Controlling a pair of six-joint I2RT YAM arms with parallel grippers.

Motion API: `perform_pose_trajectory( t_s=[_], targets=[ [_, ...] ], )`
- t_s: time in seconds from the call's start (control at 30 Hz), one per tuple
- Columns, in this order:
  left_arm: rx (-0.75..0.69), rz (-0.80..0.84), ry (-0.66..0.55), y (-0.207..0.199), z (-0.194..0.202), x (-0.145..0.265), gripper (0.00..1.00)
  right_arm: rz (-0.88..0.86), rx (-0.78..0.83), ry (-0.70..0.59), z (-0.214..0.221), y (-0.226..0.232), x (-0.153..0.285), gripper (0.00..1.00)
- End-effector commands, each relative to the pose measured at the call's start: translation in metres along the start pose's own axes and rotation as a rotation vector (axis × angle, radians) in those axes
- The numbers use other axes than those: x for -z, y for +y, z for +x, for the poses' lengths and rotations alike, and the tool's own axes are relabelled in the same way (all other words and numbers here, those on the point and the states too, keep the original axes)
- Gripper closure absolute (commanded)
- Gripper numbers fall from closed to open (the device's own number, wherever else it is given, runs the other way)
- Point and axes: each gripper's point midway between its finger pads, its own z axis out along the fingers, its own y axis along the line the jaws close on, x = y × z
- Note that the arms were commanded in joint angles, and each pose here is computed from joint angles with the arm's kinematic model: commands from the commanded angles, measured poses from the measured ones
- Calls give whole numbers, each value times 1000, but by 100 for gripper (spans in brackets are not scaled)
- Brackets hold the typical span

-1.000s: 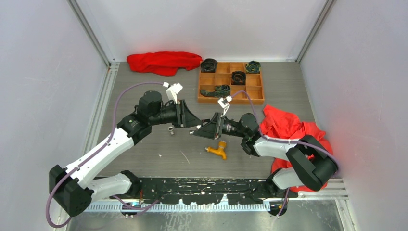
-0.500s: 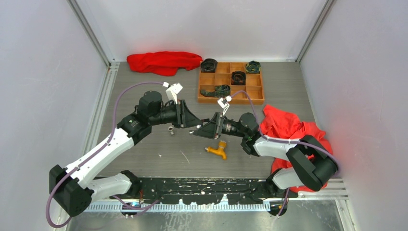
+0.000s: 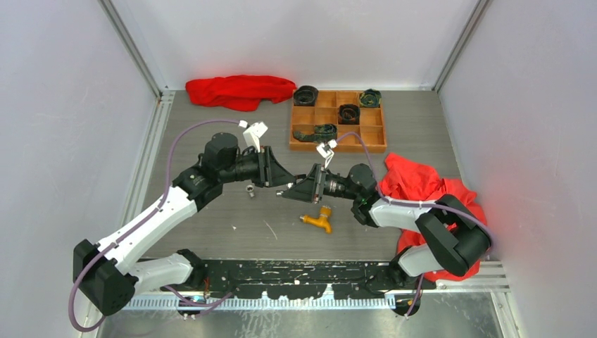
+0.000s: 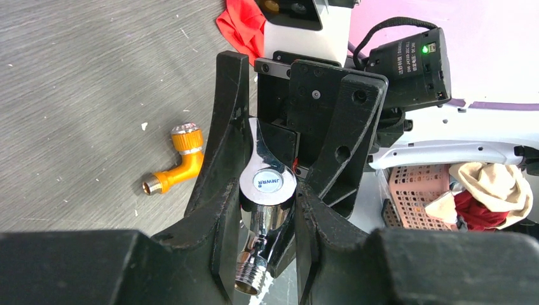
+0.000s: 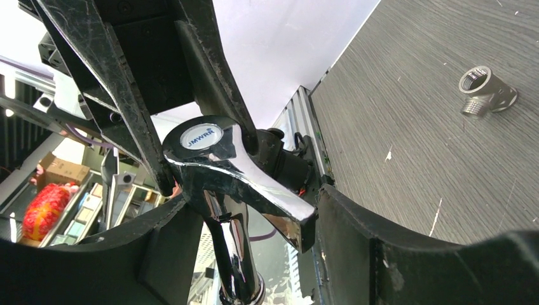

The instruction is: Install the water faucets

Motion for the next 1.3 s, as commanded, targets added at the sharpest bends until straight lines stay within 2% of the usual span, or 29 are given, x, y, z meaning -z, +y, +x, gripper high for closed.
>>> perform_pose_trajectory(
  t_s=[0.0,0.3,0.6,0.9,1.0,1.1,1.27],
  targets=[
    [-38,101,-15,-26,-8,3,100,-7,20,-22,-11,2,-6,31],
    [1,73,30,-14,1,-4,100,-27,13,-3,-8,3,-7,31],
    [-35,70,-15,-21,-10,2,100,-50,58,-13,-9,13,-2,31],
    [-31,100,-34,-29,-12,5,100,-90,136,-129,-23,27,7,30],
    [-33,97,-43,-28,-13,6,100,-126,145,-153,-28,36,8,36],
    [-44,90,-56,-28,-14,9,100,-170,131,-111,-24,42,5,41],
    [-53,91,-72,-29,-17,10,100,-259,99,-92,-17,55,10,41]
  ],
)
